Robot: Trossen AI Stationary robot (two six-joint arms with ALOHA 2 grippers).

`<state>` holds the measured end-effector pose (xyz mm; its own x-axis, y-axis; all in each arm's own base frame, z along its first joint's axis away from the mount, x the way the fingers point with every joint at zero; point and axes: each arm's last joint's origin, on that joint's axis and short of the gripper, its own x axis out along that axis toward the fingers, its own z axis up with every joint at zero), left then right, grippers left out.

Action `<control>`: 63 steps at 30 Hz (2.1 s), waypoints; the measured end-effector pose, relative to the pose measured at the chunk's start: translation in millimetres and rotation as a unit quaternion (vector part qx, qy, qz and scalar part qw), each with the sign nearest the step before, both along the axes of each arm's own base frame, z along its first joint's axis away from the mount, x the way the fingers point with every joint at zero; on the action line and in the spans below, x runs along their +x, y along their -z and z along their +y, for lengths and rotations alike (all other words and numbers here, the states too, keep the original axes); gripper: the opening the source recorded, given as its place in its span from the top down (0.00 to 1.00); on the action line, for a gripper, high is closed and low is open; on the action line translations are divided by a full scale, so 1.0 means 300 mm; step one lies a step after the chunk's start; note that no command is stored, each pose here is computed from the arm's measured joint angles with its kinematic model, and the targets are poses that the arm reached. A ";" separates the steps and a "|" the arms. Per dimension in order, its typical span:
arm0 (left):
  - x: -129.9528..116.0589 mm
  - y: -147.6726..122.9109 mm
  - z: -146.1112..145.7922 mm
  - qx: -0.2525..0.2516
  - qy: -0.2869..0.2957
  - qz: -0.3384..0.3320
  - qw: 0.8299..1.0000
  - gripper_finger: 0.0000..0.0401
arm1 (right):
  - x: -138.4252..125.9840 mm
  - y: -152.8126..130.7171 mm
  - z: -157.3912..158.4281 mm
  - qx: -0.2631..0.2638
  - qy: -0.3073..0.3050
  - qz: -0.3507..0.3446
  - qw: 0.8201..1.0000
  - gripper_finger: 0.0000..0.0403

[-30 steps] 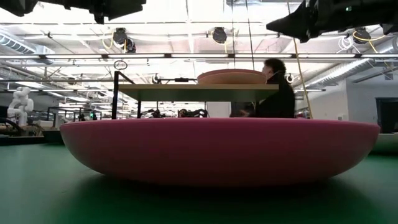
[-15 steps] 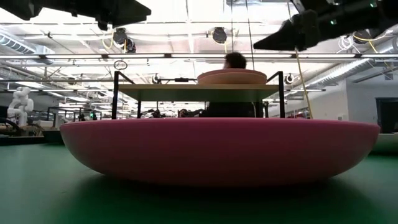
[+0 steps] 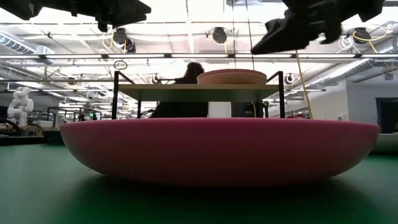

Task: Place and stack plates onto a shelf
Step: Stack the right dark blue plate on top of the light pink on the shelf

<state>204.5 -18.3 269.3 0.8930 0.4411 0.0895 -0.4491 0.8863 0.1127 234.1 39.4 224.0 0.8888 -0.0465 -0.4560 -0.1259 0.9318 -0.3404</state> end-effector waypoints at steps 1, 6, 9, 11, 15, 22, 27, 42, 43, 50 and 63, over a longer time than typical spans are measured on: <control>0.000 0.000 0.000 0.000 0.000 0.000 1.000 0.52 | 0.007 0.013 0.013 0.003 -0.014 0.008 1.000 0.77; 0.000 0.000 0.000 0.000 0.000 0.000 1.000 0.52 | 0.052 0.097 0.069 -0.023 -0.060 0.043 0.997 0.69; 0.000 0.000 0.000 0.000 0.000 0.000 1.000 0.52 | 0.085 0.143 0.089 -0.043 -0.077 0.046 0.995 0.66; 0.000 -0.001 0.000 0.000 0.000 0.000 1.000 0.52 | 0.106 0.169 0.096 -0.052 -0.082 0.042 0.994 0.65; 0.000 0.000 0.000 0.000 0.000 0.000 1.000 0.52 | 0.126 0.225 0.102 -0.069 -0.089 0.062 0.992 0.64; 0.001 0.002 0.000 0.001 0.000 0.005 1.000 0.52 | 0.141 0.289 0.103 -0.084 -0.081 0.091 0.989 0.64; 0.001 0.002 0.000 0.000 0.000 0.005 1.000 0.52 | 0.147 0.330 0.100 -0.093 -0.080 0.112 0.986 0.64; 0.001 0.002 0.000 -0.003 0.000 0.003 1.000 0.52 | 0.181 0.401 0.087 -0.156 -0.043 0.103 0.981 0.67; 0.001 0.003 0.000 -0.003 0.000 0.004 1.000 0.52 | 0.181 0.401 0.087 -0.157 -0.044 0.103 0.981 0.69; 0.001 0.004 0.000 -0.002 0.000 0.006 1.000 0.52 | 0.180 0.389 0.087 -0.154 -0.044 0.099 0.982 0.95; 0.001 0.004 0.000 -0.002 0.000 0.007 1.000 0.52 | 0.166 0.248 0.111 -0.153 -0.070 0.016 0.986 0.99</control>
<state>204.7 -18.3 268.1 0.8944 0.4408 0.0760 -0.4470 0.8871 0.1148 283.9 72.6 149.7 0.8817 -0.0647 -0.4674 -0.2607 0.7588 -0.5968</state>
